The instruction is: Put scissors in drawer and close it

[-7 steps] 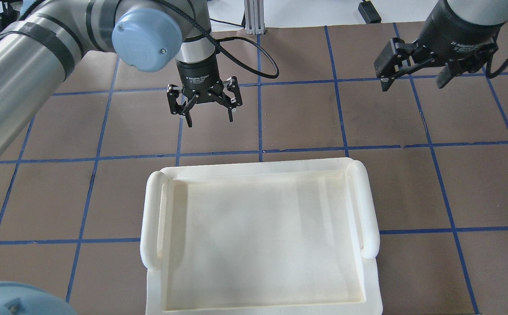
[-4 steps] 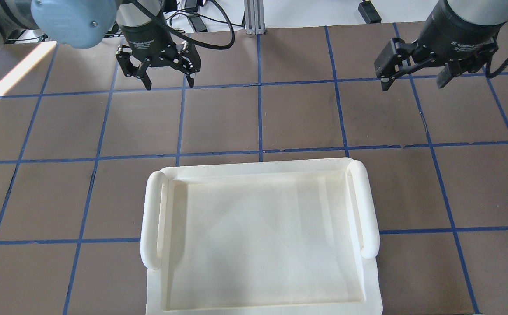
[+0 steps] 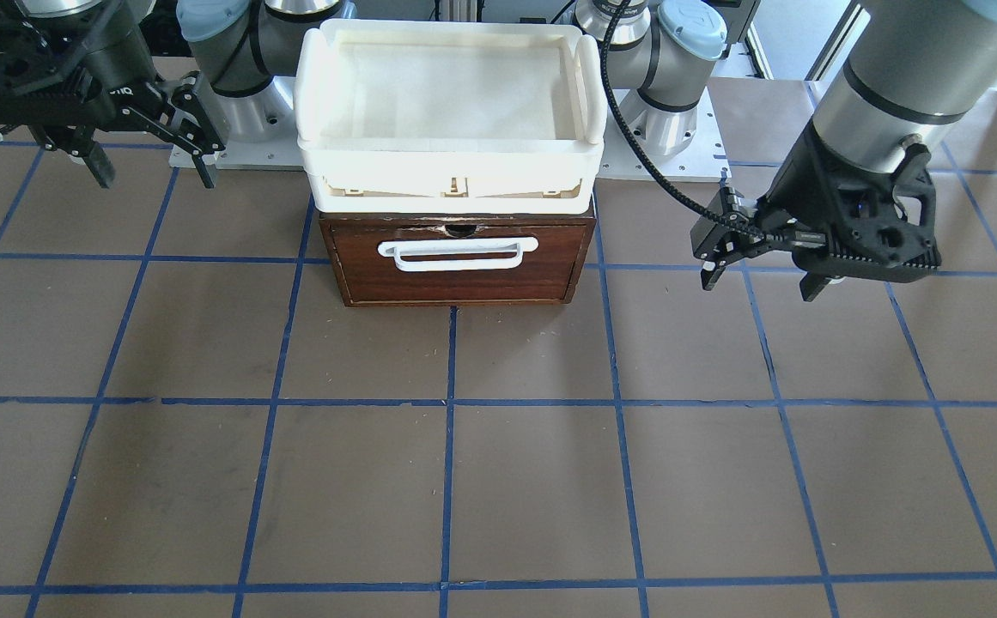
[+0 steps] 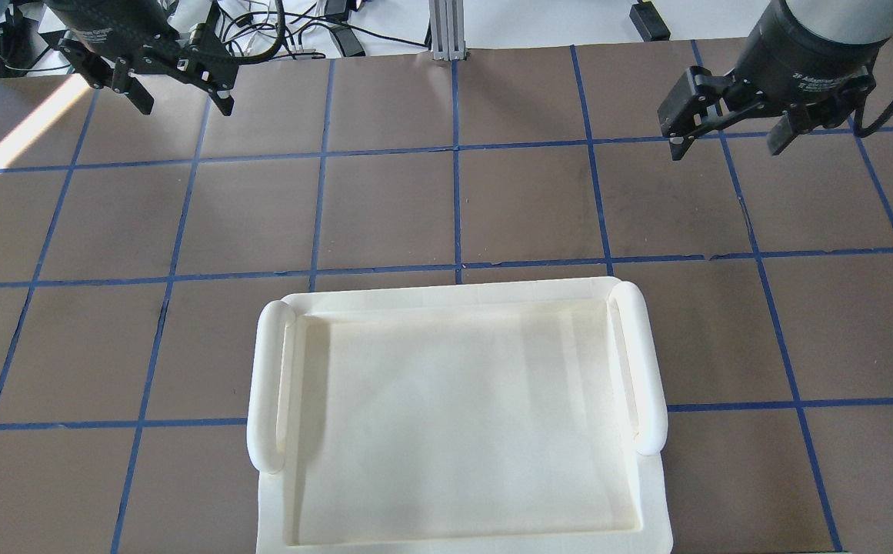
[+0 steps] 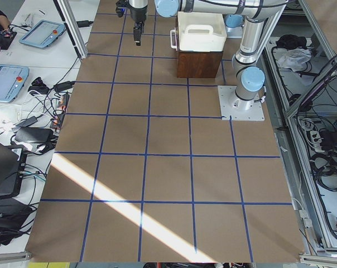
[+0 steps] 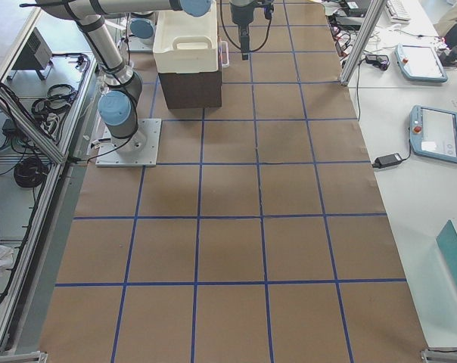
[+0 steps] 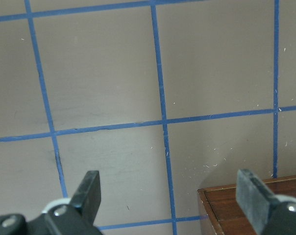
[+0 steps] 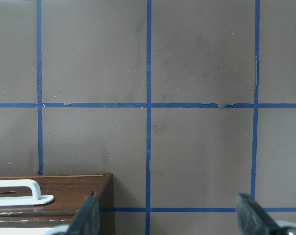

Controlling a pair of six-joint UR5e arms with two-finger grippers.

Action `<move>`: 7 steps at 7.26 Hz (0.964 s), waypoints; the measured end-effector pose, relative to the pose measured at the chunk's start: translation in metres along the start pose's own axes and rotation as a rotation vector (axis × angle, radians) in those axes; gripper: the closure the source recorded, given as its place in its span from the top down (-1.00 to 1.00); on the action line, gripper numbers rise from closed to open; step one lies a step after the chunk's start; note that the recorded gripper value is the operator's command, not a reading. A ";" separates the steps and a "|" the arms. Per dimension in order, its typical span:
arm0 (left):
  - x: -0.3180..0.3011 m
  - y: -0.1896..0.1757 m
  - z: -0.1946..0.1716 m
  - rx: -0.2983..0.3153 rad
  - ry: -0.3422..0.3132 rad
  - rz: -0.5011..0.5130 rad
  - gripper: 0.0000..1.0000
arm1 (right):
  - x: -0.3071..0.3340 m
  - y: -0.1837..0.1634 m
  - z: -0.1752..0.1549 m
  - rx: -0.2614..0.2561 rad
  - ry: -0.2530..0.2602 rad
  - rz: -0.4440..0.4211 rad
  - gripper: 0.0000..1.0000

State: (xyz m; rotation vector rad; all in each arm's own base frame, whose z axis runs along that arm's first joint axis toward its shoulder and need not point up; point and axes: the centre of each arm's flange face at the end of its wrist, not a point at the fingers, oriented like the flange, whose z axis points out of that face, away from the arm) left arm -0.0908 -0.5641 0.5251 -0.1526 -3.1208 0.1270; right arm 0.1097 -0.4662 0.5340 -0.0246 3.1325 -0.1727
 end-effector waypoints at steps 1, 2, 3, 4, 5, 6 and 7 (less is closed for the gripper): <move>-0.004 0.010 -0.007 0.009 -0.004 -0.006 1.00 | 0.000 0.000 0.000 0.000 0.000 0.000 1.00; -0.004 0.021 -0.007 0.012 -0.006 -0.012 1.00 | 0.000 0.000 0.000 0.000 0.000 0.000 1.00; -0.003 0.031 -0.004 0.014 -0.008 -0.015 1.00 | 0.000 0.000 0.000 0.000 0.000 0.000 1.00; -0.002 0.040 0.001 0.011 -0.009 -0.017 1.00 | 0.000 0.000 0.000 0.001 0.000 0.000 1.00; -0.002 0.046 0.005 0.004 -0.013 -0.019 1.00 | 0.000 0.000 0.000 0.001 0.000 0.000 1.00; -0.003 0.052 0.008 -0.004 -0.023 -0.020 1.00 | 0.000 0.000 0.000 0.000 0.000 0.000 1.00; -0.003 0.055 0.010 -0.012 -0.032 -0.022 1.00 | 0.000 0.000 0.000 0.000 0.000 0.000 1.00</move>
